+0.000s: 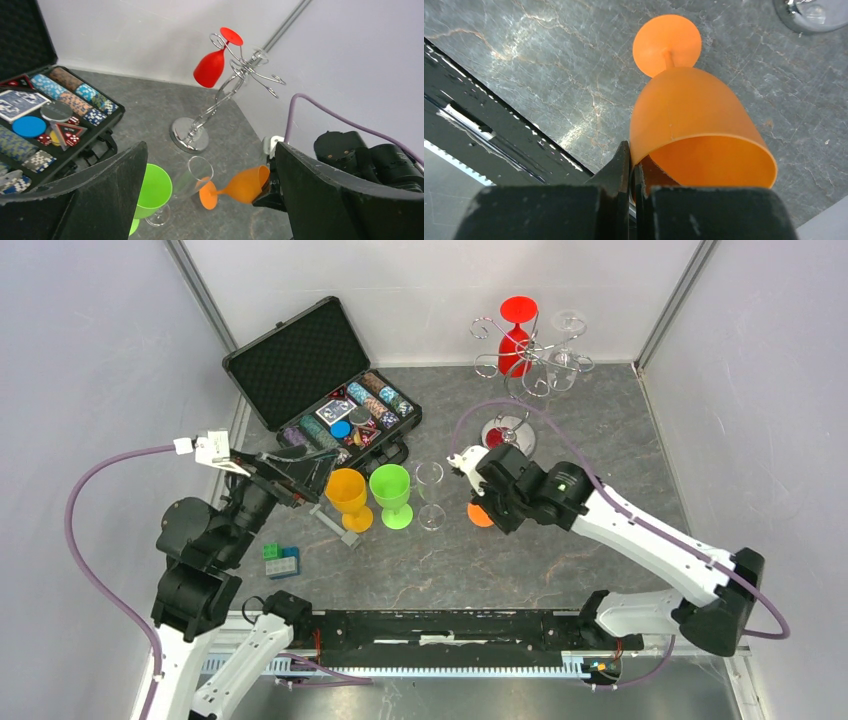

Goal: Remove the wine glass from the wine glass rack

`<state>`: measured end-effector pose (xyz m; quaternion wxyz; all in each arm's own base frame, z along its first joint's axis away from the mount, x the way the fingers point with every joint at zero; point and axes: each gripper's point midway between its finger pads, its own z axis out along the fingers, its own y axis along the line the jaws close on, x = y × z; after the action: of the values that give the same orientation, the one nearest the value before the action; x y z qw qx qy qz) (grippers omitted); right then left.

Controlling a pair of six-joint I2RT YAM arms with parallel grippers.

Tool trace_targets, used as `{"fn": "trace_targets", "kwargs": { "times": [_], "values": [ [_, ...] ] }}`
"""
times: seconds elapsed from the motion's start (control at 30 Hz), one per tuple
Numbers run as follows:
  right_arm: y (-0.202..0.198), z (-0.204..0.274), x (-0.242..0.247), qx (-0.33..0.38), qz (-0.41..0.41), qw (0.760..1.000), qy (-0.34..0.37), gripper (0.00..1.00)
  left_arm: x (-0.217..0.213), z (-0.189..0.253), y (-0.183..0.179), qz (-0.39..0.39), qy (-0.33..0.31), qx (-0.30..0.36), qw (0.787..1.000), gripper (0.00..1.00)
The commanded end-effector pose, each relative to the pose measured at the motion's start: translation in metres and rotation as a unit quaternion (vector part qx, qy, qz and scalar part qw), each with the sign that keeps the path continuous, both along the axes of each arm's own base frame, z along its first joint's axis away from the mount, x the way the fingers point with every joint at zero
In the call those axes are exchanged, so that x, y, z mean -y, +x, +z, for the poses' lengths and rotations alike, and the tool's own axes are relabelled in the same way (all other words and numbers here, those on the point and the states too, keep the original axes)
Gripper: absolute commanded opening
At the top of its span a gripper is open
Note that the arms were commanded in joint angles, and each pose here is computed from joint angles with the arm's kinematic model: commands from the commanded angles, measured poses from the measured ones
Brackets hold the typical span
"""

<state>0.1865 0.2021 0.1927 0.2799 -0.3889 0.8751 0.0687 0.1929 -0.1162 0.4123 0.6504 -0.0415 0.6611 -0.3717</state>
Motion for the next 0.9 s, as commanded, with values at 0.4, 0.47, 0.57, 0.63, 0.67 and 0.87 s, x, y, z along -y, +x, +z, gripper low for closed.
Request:
{"fn": "trace_targets", "kwargs": {
  "times": [0.4,0.47,0.57,0.63,0.67,0.87],
  "values": [
    [0.010,-0.025,-0.032,-0.039,0.077,0.996,-0.035,0.11,-0.003,-0.018,0.028,0.031,0.061,0.000,0.998,1.00],
    [0.013,-0.026,-0.033,-0.035,0.074,0.996,-0.036,0.17,-0.004,-0.017,0.028,0.034,0.061,0.002,0.998,1.00],
    [0.016,-0.022,-0.039,-0.028,0.074,0.997,-0.023,0.31,-0.005,-0.017,0.028,0.037,0.061,0.004,0.997,1.00],
    [0.019,-0.017,-0.041,-0.020,0.071,0.997,-0.018,0.38,-0.006,-0.017,0.028,0.038,0.061,0.003,0.997,1.00],
    [0.021,-0.013,-0.042,-0.014,0.067,0.998,-0.015,0.41,-0.006,-0.017,0.028,0.037,0.061,0.004,0.997,1.00],
    [0.034,0.027,-0.046,0.034,0.049,0.998,0.019,0.49,-0.006,-0.015,0.026,0.038,0.059,0.005,0.998,1.00]
  ]
}}
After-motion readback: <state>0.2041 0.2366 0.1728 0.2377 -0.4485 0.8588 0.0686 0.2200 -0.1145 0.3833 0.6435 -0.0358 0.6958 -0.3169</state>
